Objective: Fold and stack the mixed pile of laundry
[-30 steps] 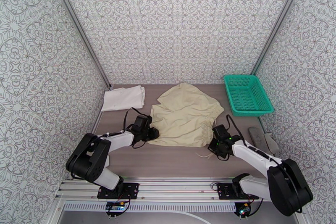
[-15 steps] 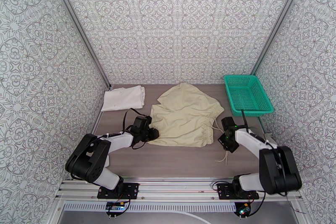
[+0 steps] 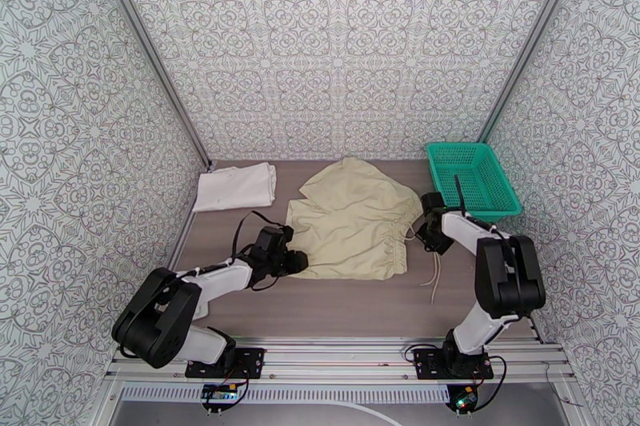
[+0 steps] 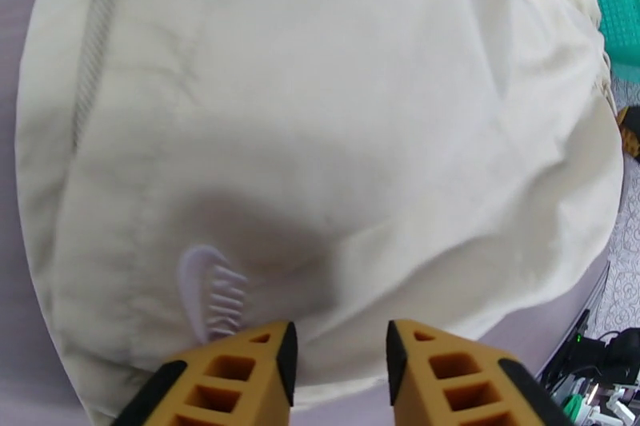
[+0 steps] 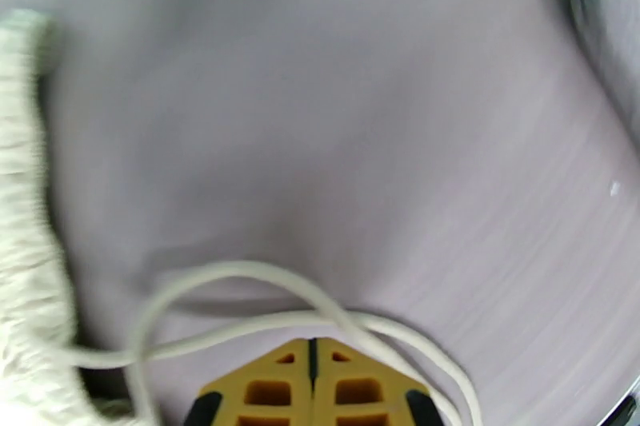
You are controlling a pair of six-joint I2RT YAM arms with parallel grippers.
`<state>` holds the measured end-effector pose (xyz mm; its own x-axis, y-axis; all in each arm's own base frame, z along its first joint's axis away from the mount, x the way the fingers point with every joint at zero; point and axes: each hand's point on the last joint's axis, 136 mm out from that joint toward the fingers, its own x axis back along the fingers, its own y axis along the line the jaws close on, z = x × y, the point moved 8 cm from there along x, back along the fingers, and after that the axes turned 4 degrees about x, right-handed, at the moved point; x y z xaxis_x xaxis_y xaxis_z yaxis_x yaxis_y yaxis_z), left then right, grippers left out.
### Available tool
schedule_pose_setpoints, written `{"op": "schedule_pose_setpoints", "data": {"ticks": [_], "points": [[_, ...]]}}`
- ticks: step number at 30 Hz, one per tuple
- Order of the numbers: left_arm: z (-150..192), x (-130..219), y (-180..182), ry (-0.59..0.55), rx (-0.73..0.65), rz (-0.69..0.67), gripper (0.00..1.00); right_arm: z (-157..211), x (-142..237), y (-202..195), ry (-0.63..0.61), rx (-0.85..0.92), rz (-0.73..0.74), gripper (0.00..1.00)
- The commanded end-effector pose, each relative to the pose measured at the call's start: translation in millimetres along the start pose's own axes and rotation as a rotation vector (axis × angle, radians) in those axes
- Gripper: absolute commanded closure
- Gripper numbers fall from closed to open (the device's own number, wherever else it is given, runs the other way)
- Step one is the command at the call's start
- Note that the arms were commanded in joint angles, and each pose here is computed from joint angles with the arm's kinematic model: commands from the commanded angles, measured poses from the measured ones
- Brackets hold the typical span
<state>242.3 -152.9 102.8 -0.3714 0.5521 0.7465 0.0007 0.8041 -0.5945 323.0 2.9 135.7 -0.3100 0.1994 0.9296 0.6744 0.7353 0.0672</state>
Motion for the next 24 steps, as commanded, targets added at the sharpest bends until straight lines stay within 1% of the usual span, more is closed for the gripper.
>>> {"op": "schedule_pose_setpoints", "data": {"ticks": [1,3,6,9,11,13,15,17,21,24], "points": [[-12,19,-21,-0.044,-0.035,-0.003,0.62,1,45,-1,-0.033,0.114,-0.163,1.0],[-19,28,-28,-0.062,-0.051,-0.009,0.62,22,60,-2,0.012,0.167,-0.26,1.0],[-28,31,-30,-0.078,-0.068,-0.019,0.62,60,66,5,0.104,0.259,-0.341,0.99],[-36,21,-23,-0.053,-0.062,-0.027,0.63,96,57,22,0.215,0.332,-0.432,0.94],[-39,12,-16,-0.048,-0.056,-0.028,0.64,110,46,31,0.261,0.345,-0.464,0.94],[-40,2,-7,-0.031,-0.041,-0.029,0.66,118,34,38,0.297,0.346,-0.477,0.97],[-39,-7,3,-0.012,-0.026,-0.049,0.67,120,20,40,0.304,0.329,-0.446,1.0],[-35,-14,12,0.002,-0.004,-0.064,0.68,122,6,34,0.307,0.324,-0.35,1.0],[-18,-13,26,0.012,0.034,-0.09,0.69,130,-8,0,0.307,0.306,-0.185,1.0],[-3,-7,34,0.019,0.057,-0.104,0.68,138,-4,-19,0.33,0.27,-0.191,1.0]]}}
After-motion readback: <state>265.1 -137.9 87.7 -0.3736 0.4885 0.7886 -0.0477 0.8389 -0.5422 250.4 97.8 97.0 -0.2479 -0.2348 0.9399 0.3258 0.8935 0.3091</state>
